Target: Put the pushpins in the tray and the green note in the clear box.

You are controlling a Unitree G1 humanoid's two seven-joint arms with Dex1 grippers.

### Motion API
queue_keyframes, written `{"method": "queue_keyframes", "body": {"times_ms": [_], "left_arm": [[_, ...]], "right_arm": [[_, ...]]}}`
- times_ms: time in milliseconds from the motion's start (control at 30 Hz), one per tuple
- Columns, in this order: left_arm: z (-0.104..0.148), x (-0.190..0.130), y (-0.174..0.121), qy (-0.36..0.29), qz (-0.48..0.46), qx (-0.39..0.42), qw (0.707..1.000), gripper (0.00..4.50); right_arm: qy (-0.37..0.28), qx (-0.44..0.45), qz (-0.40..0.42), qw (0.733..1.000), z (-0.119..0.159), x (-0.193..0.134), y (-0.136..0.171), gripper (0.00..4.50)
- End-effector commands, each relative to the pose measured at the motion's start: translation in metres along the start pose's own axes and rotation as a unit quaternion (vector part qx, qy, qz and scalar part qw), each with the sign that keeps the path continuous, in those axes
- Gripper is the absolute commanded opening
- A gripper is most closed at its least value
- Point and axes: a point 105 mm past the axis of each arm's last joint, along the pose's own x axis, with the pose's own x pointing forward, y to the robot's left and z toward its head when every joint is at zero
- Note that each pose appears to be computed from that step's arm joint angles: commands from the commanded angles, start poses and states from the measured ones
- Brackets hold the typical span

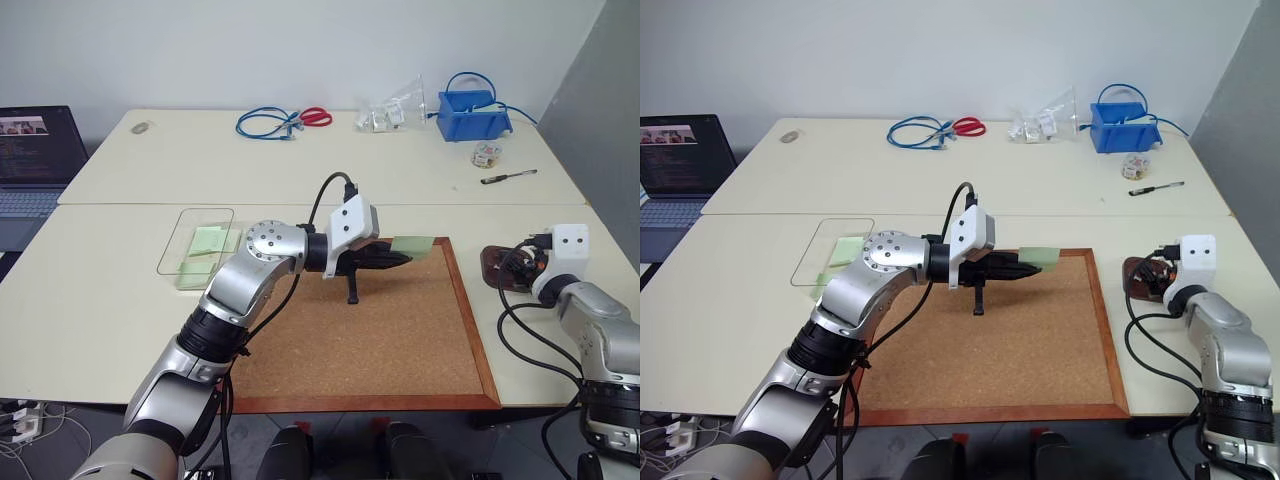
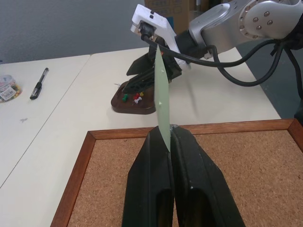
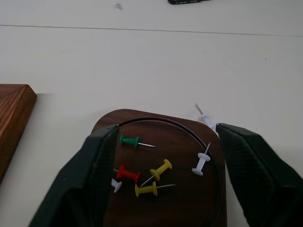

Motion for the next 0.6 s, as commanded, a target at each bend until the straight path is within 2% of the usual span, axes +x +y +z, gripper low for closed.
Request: {"method": "queue_keyframes", "body": {"times_ms": [33,200,333,400,500,600], "left_arm": [[0.012,-0.002,0.002,-0.013,0.001,0.023,1.000,0.00],[0.012,-0.004,0.005,-0.012,0.009,0.024,1.000,0.00],[0.014,-0.010,0.014,-0.012,0.045,0.024,0.999,0.00],[0.016,-0.018,0.026,-0.011,0.087,0.019,0.996,0.00],[0.018,-0.037,0.046,-0.002,0.164,0.007,0.986,0.00],[0.021,-0.057,0.062,0.000,0.237,-0.012,0.971,0.00]], "right_arm": [[-0.035,-0.007,-0.010,0.999,0.020,-0.008,-0.008,4.42],[-0.046,-0.022,0.023,0.998,0.028,-0.013,0.004,4.49],[-0.072,-0.077,0.110,0.988,0.043,-0.025,0.031,4.49],[-0.093,-0.093,0.197,0.972,0.054,-0.038,0.056,4.49],[-0.129,-0.105,0.350,0.922,0.074,-0.071,0.098,4.49],[-0.145,-0.113,0.446,0.876,0.088,-0.094,0.125,4.49]]}}
